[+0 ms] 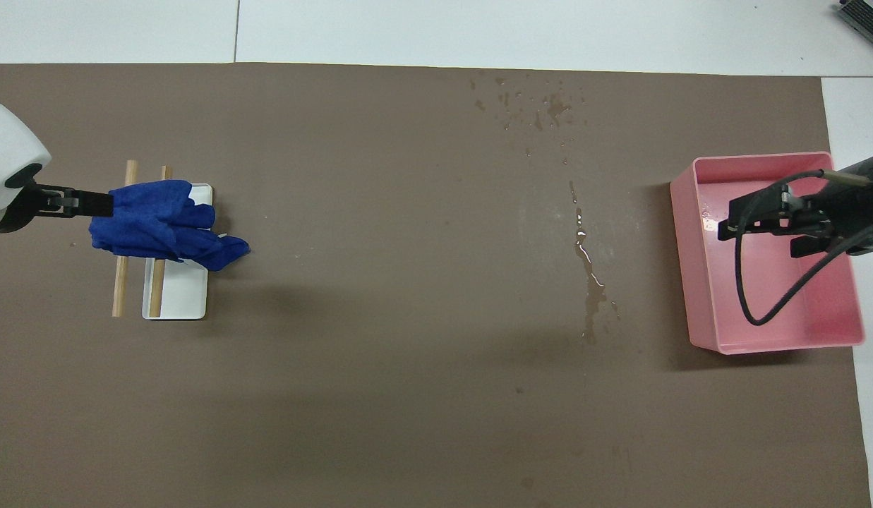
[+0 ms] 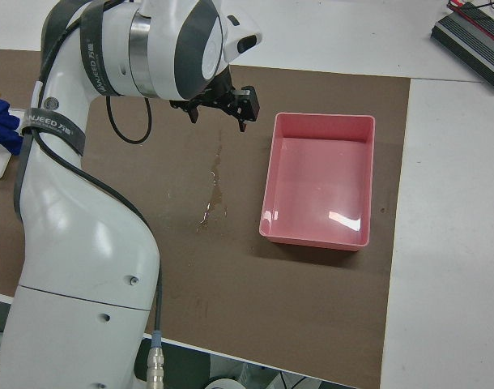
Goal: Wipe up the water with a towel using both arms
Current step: 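Hold the blue towel with the left gripper while the right gripper rises, then carry the blue towel toward the right gripper with the left gripper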
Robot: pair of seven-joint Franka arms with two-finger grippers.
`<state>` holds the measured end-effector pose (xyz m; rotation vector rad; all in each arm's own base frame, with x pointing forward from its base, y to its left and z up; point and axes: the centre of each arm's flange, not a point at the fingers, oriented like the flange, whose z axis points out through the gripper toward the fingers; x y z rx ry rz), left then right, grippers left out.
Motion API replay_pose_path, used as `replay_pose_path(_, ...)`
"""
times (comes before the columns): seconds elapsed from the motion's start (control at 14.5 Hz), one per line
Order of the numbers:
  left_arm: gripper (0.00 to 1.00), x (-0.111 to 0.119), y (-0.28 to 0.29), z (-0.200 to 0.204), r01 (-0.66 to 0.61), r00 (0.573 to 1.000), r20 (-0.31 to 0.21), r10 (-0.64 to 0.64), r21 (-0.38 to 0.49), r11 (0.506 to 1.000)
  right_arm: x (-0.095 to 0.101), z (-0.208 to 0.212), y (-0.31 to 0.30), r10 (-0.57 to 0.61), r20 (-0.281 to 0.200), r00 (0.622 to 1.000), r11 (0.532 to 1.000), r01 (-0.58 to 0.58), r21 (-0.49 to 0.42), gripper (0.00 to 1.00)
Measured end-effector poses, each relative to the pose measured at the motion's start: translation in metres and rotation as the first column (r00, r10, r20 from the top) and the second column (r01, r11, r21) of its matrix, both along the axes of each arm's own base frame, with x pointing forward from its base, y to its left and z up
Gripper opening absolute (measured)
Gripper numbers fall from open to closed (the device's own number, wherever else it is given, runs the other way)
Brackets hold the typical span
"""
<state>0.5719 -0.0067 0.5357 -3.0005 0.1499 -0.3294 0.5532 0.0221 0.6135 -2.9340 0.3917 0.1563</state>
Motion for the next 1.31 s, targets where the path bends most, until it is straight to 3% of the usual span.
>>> replay_pose_path(0.21, 1.00, 0.014, -0.002, -0.052, -0.056, 0.998, 0.026, 0.055, 0.045, 0.997, -0.007, -0.002, 0.026, -0.246, -0.094, 0.965, 0.960, 0.256, 0.114, 1.00)
replay_pose_path(0.41, 1.00, 0.017, -0.025, -0.086, -0.155, 0.988, 0.030, 0.154, 0.034, 0.987, -0.007, 0.000, 0.051, -0.459, -0.180, 0.870, 0.856, 0.487, 0.172, 1.00)
replay_pose_path(0.48, 1.00, 0.015, -0.032, -0.094, -0.167, 0.986, 0.035, 0.165, 0.039, 0.985, -0.006, 0.000, 0.061, -0.531, -0.222, 0.818, 0.799, 0.570, 0.192, 1.00)
replay_pose_path(0.55, 1.00, 0.012, -0.036, -0.101, -0.172, 0.985, 0.041, 0.170, 0.041, 0.984, -0.003, -0.001, 0.069, -0.615, -0.280, 0.738, 0.709, 0.672, 0.215, 1.00)
replay_pose_path(0.69, 1.00, 0.008, -0.032, -0.114, -0.176, 0.983, 0.050, 0.174, 0.033, 0.984, 0.000, -0.005, 0.077, -0.739, -0.396, 0.545, 0.502, 0.838, 0.215, 1.00)
replay_pose_path(0.9, 0.95, 0.006, -0.026, -0.120, -0.183, 0.982, 0.047, 0.181, 0.032, 0.983, -0.008, -0.022, 0.106, -0.782, -0.498, 0.375, 0.353, 0.925, 0.143, 1.00)
replay_pose_path(1.1, 0.61, 0.004, -0.022, -0.117, -0.187, 0.981, 0.054, 0.185, 0.037, 0.982, -0.019, -0.048, 0.149, -0.760, -0.583, 0.287, 0.270, 0.955, 0.119, 1.00)
replay_pose_path(1.31, 0.30, 0.004, -0.014, -0.111, -0.194, 0.979, 0.067, 0.191, 0.047, 0.980, -0.022, -0.061, 0.161, -0.739, -0.628, 0.245, 0.233, 0.967, 0.103, 1.00)
